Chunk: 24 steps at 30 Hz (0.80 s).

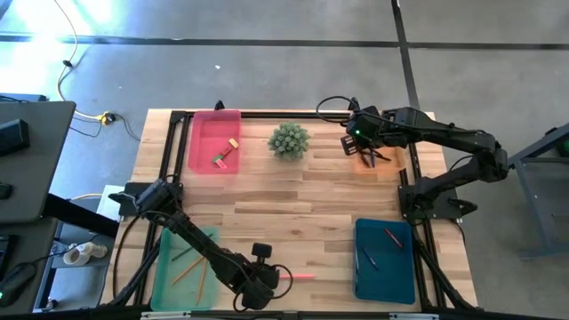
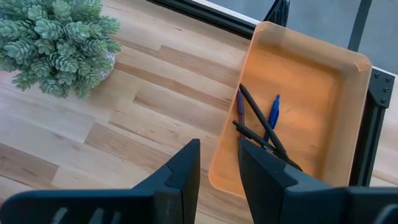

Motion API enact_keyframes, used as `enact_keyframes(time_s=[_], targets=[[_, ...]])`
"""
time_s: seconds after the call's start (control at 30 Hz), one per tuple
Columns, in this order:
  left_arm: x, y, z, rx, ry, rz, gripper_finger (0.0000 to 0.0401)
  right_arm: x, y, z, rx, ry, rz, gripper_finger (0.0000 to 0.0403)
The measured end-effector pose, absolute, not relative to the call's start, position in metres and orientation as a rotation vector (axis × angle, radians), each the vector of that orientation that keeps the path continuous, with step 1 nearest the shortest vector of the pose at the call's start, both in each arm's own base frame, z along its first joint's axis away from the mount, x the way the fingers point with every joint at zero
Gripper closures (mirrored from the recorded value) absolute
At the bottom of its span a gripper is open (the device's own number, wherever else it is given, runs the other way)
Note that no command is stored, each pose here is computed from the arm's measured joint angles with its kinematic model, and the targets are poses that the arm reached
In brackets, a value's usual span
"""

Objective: Sort crayons/erasers/pens/pencils in bins
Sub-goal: Put the pink pencil into the green bin

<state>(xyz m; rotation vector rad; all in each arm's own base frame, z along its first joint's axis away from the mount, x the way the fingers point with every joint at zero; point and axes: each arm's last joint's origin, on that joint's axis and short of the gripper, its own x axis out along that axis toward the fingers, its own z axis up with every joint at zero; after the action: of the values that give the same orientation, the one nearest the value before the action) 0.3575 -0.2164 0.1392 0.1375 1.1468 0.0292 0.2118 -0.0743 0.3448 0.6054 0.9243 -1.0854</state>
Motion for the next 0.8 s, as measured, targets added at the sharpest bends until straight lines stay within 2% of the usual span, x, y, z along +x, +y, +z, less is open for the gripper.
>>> enact_keyframes(time_s=[0.23,0.37,0.63,0.8], targets=[[0.365,-0.205,0.139,0.04,1.173,0.046,0.04,0.212,-0.074,0.345,0.605,0.923,-1.085,0.0304],[0.378,-0.195,0.151,-0.042,1.17,0.028,0.0386,0.212,-0.074,0.345,0.605,0.923,-1.085,0.0304],[0.404,-0.183,0.18,-0.153,1.102,-0.038,0.0302,0.212,-0.074,0.345,0.604,0.924,-1.085,0.0304],[0.406,-0.189,0.175,-0.153,1.091,-0.043,0.026,0.212,-0.074,0.345,0.604,0.924,-1.085,0.0304]])
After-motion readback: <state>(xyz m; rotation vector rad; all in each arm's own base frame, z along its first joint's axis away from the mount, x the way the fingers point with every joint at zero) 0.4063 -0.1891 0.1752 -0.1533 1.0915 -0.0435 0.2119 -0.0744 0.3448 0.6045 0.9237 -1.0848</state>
